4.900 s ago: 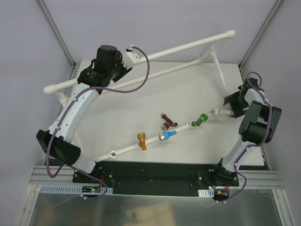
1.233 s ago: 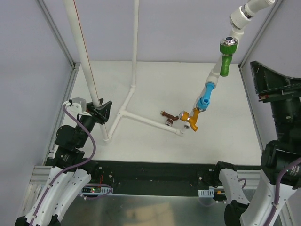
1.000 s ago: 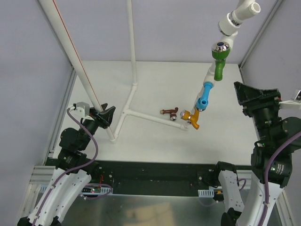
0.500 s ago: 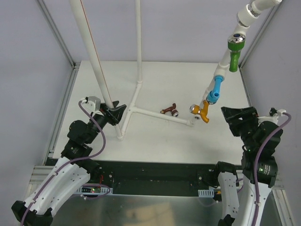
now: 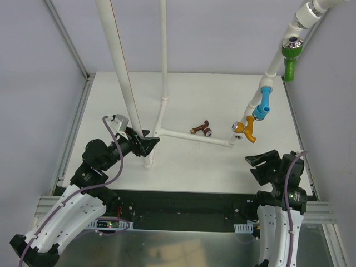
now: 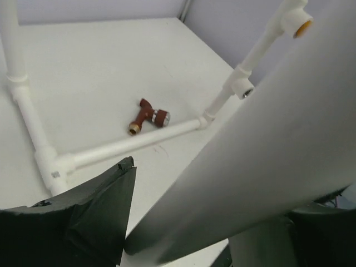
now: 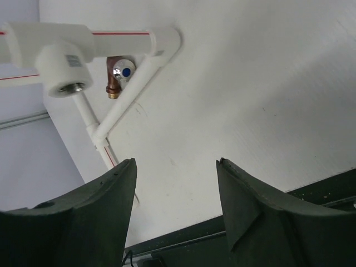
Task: Install the water faucets
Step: Pick up the water faucet from the center of the board.
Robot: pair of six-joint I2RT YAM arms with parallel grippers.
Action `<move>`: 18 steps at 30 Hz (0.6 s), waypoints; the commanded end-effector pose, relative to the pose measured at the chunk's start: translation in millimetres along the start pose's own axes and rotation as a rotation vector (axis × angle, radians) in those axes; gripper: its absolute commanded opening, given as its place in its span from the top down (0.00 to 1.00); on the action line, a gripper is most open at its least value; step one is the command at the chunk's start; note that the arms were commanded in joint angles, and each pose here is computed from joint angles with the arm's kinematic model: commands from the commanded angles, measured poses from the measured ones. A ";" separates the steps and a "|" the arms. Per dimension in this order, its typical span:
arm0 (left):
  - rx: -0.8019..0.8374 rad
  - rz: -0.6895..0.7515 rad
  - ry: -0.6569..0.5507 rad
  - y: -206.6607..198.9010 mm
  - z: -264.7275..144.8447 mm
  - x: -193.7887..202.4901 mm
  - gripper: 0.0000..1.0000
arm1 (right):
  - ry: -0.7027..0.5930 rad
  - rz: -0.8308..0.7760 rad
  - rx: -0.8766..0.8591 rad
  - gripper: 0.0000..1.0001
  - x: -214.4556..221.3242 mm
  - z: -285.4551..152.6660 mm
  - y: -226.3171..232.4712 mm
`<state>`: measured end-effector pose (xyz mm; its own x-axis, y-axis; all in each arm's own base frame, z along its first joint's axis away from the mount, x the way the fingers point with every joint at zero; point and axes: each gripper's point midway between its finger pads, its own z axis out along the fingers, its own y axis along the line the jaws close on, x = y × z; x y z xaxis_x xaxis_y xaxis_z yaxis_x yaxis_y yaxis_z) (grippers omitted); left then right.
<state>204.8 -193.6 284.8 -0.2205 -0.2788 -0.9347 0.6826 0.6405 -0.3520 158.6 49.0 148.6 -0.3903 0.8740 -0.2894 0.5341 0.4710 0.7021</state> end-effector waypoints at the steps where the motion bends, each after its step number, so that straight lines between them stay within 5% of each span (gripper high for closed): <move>1: -0.013 -0.185 0.177 -11.9 -22.6 33.6 0.33 | 0.051 0.060 0.000 0.34 20.4 4.1 -16.2; 18: 0.319 -0.134 0.426 -95.9 -1.1 86.4 0.40 | 0.124 0.073 -0.014 0.33 34.8 19.5 -24.3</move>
<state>151.7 -253.3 232.5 -0.5425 -0.0314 -0.8395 0.7375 0.4607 -0.4938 143.5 64.9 110.2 -0.4235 0.8889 -0.1747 0.5722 0.4119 0.7091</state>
